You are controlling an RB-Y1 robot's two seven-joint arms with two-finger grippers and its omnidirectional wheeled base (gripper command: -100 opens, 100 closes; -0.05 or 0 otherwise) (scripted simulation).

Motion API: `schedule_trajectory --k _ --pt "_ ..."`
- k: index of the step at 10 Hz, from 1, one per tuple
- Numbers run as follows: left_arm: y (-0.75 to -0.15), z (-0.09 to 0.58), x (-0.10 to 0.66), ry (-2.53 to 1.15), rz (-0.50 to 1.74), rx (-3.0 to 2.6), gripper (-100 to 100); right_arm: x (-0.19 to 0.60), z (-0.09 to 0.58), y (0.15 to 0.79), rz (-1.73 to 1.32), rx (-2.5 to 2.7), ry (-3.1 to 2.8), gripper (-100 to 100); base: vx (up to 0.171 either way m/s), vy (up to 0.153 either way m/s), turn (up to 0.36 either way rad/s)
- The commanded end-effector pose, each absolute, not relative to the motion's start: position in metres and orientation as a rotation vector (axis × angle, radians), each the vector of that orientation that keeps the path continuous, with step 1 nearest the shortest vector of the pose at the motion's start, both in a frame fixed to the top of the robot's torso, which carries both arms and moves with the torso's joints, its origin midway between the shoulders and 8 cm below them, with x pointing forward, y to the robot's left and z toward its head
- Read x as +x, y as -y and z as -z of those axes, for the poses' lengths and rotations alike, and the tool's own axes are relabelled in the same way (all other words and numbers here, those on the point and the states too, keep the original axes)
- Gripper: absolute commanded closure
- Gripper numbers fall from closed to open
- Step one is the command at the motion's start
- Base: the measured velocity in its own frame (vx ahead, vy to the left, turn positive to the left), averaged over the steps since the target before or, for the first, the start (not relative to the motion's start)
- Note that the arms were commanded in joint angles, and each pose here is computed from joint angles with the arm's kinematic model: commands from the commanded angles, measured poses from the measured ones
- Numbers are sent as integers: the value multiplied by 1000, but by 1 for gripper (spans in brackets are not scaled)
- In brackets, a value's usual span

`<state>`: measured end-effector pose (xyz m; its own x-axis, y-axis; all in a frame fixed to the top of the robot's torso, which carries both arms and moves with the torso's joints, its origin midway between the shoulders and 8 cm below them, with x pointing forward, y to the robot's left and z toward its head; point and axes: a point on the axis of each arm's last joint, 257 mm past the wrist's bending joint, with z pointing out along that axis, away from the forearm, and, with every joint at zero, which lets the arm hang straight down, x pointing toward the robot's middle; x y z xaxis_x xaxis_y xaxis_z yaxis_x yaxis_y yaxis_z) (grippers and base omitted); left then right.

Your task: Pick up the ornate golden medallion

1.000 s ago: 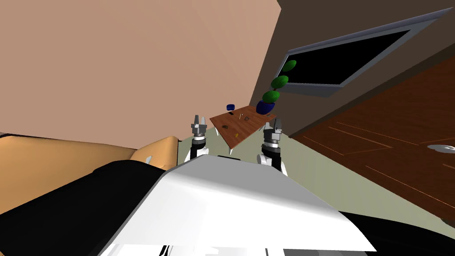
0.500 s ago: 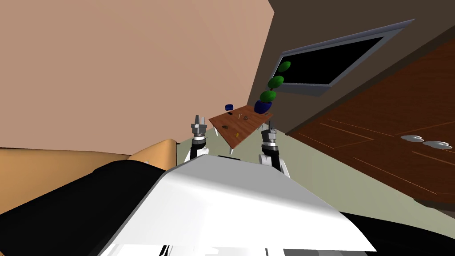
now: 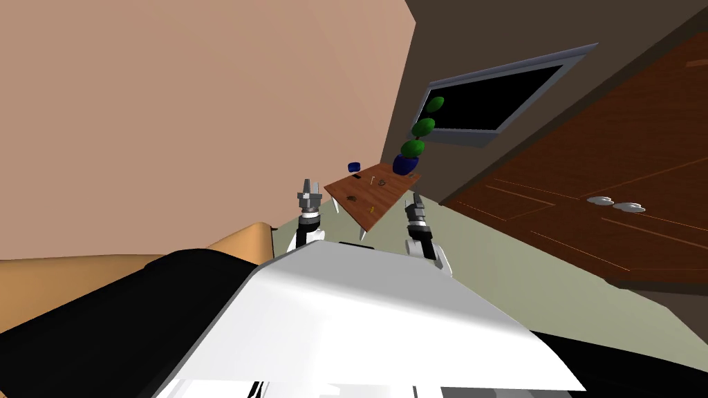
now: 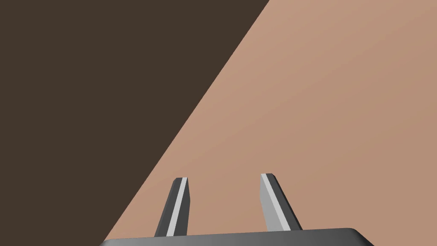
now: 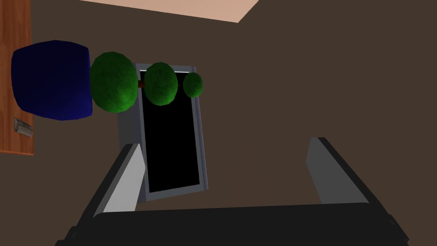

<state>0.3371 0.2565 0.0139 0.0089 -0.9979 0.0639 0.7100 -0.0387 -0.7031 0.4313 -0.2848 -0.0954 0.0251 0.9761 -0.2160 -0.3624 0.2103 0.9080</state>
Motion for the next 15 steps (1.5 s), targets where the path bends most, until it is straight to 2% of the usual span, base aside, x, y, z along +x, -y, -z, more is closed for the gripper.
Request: schedule_trajectory --k 1,8,15 --pt "-257 -14 337 -562 1499 -662 0 443 116 301 -1191 840 -1078 -100 5 136 -156" --pt "-257 -14 337 -562 1499 -662 0 465 177 360 -1111 1068 -1133 -100 15 122 -99" --pt "-256 -14 337 -562 1499 -662 0 472 250 455 -998 1430 -1067 -100 16 135 -91"
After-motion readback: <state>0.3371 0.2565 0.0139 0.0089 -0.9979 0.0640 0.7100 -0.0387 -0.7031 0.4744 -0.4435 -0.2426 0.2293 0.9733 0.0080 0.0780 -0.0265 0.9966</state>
